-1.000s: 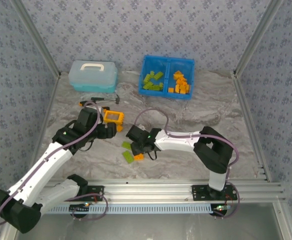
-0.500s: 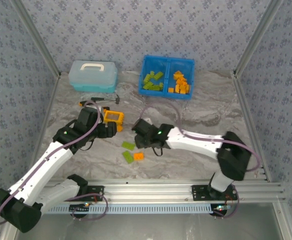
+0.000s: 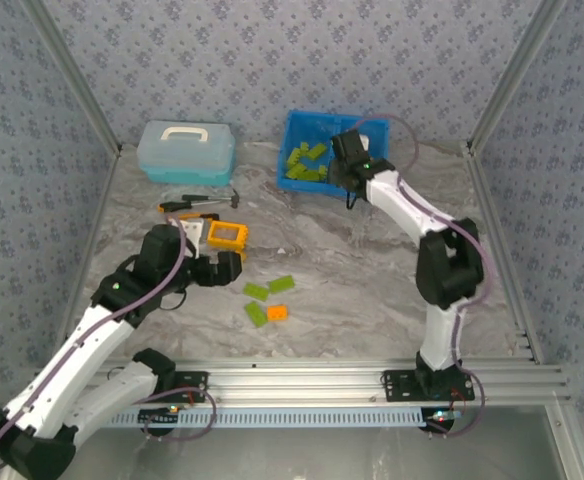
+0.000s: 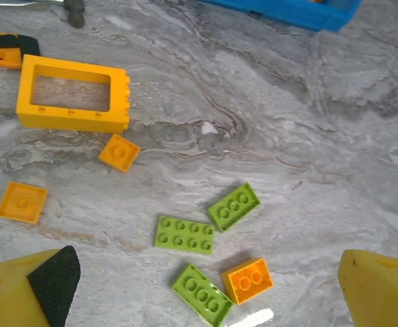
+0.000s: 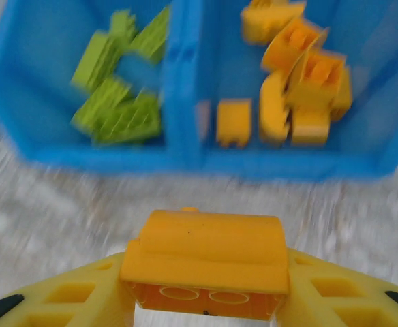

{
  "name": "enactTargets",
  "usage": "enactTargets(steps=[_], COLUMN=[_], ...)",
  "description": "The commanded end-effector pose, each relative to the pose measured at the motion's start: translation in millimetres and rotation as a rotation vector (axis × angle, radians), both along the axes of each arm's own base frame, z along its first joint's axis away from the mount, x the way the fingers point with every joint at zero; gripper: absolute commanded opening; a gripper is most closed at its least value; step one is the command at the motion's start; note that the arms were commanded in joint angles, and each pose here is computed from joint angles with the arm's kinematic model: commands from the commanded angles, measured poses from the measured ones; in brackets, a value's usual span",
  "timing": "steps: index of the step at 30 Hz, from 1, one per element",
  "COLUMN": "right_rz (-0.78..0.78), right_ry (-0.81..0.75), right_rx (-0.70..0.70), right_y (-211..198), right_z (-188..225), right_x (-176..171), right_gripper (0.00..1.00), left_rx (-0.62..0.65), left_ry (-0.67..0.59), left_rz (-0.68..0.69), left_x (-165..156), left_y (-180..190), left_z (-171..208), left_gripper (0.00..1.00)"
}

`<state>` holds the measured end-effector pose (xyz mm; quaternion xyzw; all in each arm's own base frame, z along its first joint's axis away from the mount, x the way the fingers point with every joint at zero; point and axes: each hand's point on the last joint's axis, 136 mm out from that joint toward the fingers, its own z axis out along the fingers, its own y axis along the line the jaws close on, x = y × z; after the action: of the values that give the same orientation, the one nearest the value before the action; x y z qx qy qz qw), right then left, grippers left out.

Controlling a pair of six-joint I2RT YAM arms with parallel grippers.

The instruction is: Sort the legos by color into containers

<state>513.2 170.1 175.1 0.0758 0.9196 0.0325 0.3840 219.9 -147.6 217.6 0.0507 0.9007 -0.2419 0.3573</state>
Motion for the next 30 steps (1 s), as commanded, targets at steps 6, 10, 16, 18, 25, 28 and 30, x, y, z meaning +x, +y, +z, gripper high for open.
enactTargets(steps=[6, 10, 16, 18, 25, 28, 30], right_rz=[-0.056, -0.039, -0.021, 0.021, 0.305, 0.465, 0.586], right_ry=[0.06, 0.071, 0.018, 0.027, 0.058, 0.11, 0.156], right_rx=[0.006, 0.048, 0.009, 0.006, 0.012, 0.01, 0.01], right_y=[-26, -26, -36, -31, 27, 61, 81], right_z=[-20, -17, 36, 44, 49, 32, 16], right_x=[78, 95, 78, 59, -83, -160, -207], right_gripper=[0.54, 0.68, 0.83, 0.83, 0.96, 1.0, 1.0], left_rx=[-0.072, -0.062, -0.038, -0.009, 0.136, 0.202, 0.23], left_ry=[-0.012, -0.026, -0.047, -0.065, -0.141, -0.164, -0.178], left_rz=[0.047, 0.064, 0.069, 0.071, 0.098, 0.114, 0.111], left_x=[-24, -27, -22, -20, -13, -11, -10], left_y=[15, 21, 23, 26, 46, 56, 59], left_z=[7, 8, 8, 8, 14, 13, 12], left_gripper=[0.99, 0.99, 0.99, 0.99, 0.99, 0.99, 0.99])
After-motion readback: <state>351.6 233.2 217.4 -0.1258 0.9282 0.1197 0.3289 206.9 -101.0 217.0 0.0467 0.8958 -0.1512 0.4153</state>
